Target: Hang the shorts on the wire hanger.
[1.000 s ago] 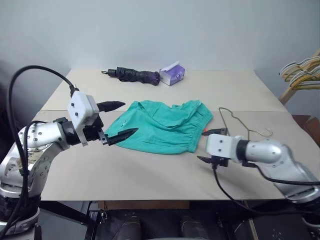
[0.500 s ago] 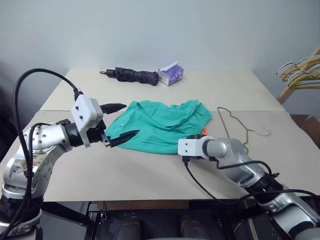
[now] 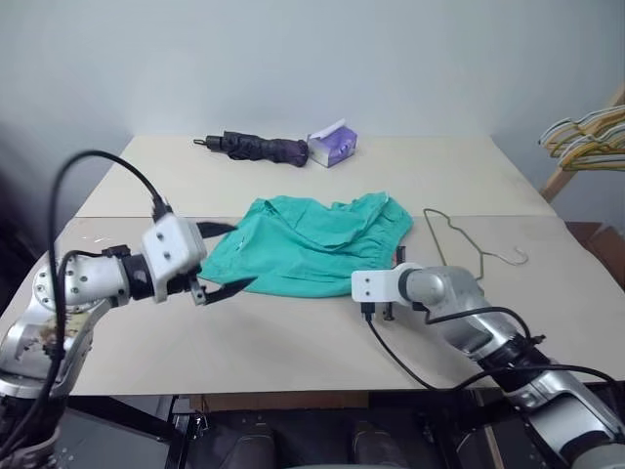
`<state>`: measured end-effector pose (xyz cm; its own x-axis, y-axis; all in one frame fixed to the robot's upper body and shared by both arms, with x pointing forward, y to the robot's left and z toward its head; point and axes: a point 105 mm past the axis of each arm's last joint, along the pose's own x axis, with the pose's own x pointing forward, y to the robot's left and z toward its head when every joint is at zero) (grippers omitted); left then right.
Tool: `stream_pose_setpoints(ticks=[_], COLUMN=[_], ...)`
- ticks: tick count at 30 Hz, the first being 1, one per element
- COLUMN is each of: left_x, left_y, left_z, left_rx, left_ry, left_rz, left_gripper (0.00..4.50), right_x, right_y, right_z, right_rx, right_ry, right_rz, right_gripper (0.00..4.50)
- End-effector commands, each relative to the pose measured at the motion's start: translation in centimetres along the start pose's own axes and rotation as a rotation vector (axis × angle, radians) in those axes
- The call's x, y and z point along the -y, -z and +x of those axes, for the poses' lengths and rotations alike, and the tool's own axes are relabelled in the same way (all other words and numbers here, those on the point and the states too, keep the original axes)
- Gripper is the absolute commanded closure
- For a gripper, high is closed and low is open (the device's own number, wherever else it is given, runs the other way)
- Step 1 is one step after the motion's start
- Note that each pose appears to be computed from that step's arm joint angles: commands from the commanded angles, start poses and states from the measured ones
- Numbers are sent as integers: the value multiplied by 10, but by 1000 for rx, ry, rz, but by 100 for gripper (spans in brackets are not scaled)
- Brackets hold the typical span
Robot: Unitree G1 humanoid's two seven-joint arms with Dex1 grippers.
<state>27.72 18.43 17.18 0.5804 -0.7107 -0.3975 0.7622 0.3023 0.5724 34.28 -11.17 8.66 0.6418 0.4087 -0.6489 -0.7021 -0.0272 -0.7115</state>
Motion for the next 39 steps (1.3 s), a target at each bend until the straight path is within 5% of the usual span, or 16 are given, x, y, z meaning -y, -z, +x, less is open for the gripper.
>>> stream_pose_setpoints(ticks=[1, 11, 18, 24, 33, 39], left_x=[1, -7, -1, 3, -10, -24], left_y=[19, 84, 107, 111, 101, 95], left_z=[2, 27, 46, 63, 88, 96], left_rx=[-63, -285, -370, -366, -306, -291], left_ry=[43, -76, -8, 27, -12, -27], left_rz=[114, 284, 326, 315, 330, 363], left_gripper=[0, 0, 0, 147, 446, 446], right_x=[27, 37, 36, 41, 41, 37], right_y=[-23, -25, -23, -23, -23, -22], right_z=[-27, -72, -82, -85, -83, -83], right_rx=[124, 210, 213, 214, 210, 209], right_ry=[83, 134, 138, 156, 154, 148], right_rz=[-21, -51, -50, -50, -46, -33], right_gripper=[448, 448, 448, 450, 450, 450])
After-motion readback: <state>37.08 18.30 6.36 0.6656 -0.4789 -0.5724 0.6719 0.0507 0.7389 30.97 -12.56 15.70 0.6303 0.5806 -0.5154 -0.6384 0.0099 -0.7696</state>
